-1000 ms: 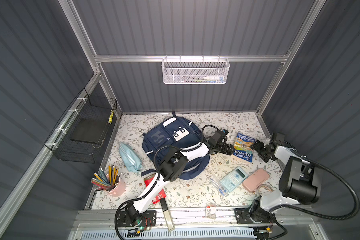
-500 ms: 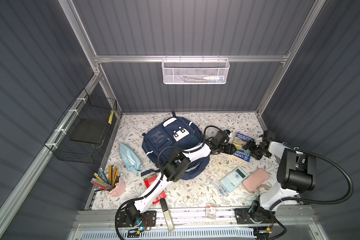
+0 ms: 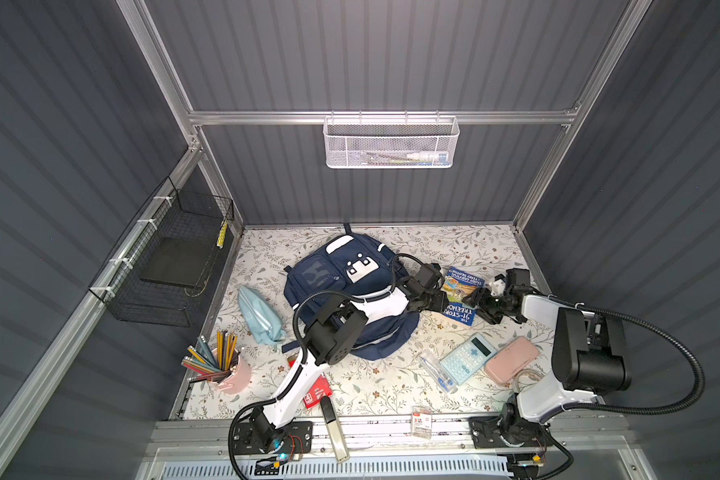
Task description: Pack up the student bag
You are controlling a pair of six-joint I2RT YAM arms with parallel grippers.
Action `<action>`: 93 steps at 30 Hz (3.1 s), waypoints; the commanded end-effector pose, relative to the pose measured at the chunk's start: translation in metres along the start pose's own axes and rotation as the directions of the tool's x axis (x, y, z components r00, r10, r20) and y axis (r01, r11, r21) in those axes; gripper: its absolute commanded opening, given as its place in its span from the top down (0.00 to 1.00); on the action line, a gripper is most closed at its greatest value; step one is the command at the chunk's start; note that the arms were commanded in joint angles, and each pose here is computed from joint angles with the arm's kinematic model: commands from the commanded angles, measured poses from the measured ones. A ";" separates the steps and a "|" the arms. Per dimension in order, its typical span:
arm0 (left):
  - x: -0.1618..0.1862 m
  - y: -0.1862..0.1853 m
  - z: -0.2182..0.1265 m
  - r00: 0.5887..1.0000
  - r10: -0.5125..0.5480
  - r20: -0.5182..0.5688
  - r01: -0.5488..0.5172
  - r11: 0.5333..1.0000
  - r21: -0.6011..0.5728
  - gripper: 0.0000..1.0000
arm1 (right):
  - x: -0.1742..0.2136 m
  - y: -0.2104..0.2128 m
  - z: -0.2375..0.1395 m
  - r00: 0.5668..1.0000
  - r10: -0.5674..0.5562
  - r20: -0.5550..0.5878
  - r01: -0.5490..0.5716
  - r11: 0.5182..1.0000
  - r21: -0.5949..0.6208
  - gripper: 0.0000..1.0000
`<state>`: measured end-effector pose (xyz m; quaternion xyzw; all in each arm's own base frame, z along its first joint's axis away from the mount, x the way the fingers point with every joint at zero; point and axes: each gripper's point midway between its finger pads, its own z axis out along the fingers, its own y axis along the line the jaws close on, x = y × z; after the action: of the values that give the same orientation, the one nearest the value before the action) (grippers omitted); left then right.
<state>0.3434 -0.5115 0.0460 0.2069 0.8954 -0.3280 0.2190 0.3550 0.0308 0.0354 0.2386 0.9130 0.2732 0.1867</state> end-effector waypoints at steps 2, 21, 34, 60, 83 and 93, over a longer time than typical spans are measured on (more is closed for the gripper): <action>0.006 -0.019 -0.025 1.000 0.016 0.001 -0.016 1.000 0.013 0.37 | 0.010 -0.008 -0.005 1.000 0.020 -0.023 -0.019 0.999 0.042 0.34; -0.014 0.035 0.020 0.999 0.037 0.014 -0.035 0.989 -0.142 0.47 | 0.013 -0.006 -0.001 0.995 0.095 -0.041 -0.097 0.994 -0.054 0.35; 0.025 0.036 0.039 0.986 -0.157 -0.048 0.158 0.987 0.020 0.75 | 0.004 0.042 0.003 0.997 0.070 -0.024 -0.074 0.932 -0.355 0.38; -0.092 -0.051 -0.155 0.960 0.121 0.251 -0.128 0.992 0.010 0.23 | 0.003 0.101 -0.134 0.939 -0.151 0.308 0.243 0.927 -0.286 1.00; 0.047 0.100 -0.194 0.940 0.304 -0.156 -0.342 0.823 -0.454 0.15 | 0.075 0.115 -0.168 0.936 -0.195 0.293 0.307 0.861 -0.406 1.00; 0.060 0.124 -0.170 0.917 0.312 -0.250 -0.399 0.734 -0.549 0.09 | 0.075 0.105 -0.152 0.951 -0.174 0.256 0.268 0.878 -0.397 1.00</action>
<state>0.3087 -0.2977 0.0771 0.3069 0.9137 -0.0036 0.2662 0.2518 0.0816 0.1776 0.1467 0.8427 0.4022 0.3265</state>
